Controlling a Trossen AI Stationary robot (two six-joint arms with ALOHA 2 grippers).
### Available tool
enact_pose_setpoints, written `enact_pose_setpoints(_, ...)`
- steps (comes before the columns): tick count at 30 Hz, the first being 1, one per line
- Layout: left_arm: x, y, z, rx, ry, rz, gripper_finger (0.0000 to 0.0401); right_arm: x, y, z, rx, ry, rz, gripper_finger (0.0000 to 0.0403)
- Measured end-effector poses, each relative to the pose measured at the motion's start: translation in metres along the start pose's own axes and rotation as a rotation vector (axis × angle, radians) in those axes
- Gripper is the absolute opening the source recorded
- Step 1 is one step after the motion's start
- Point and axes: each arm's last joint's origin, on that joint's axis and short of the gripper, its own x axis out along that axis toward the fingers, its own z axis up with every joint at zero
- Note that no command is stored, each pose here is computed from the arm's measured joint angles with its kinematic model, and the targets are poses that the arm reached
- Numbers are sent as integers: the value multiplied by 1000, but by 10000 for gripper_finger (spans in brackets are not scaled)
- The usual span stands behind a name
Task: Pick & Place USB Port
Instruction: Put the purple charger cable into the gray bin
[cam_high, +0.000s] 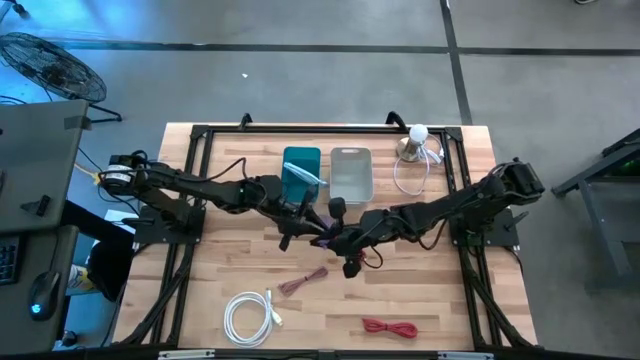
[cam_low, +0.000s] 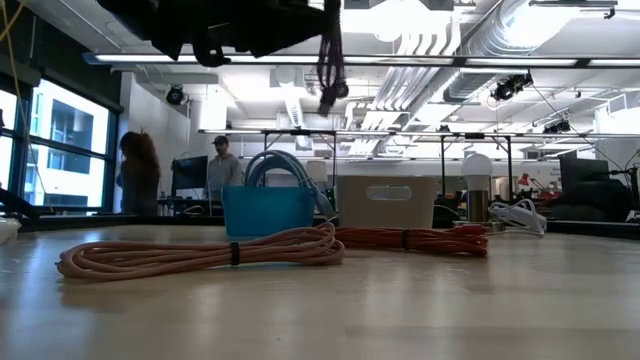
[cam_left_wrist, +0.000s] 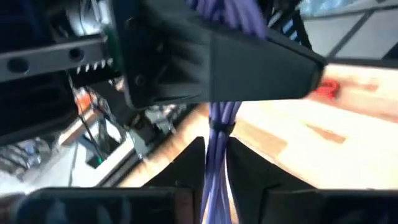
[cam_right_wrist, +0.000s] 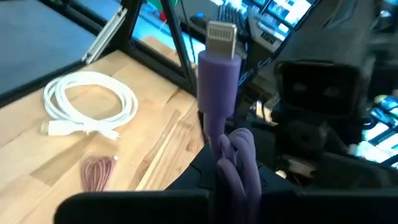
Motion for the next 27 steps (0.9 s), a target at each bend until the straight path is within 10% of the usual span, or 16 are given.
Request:
enact_pose_setpoints(13, -16, 21, 30, -5, 275, -149, 205, -26, 4, 17, -22, 45, -74, 0)
enact_pose_setpoints(27, -39, 10, 32, -85, 347, -324, 216, -73, -37, 17, 32, 209, -261, 0)
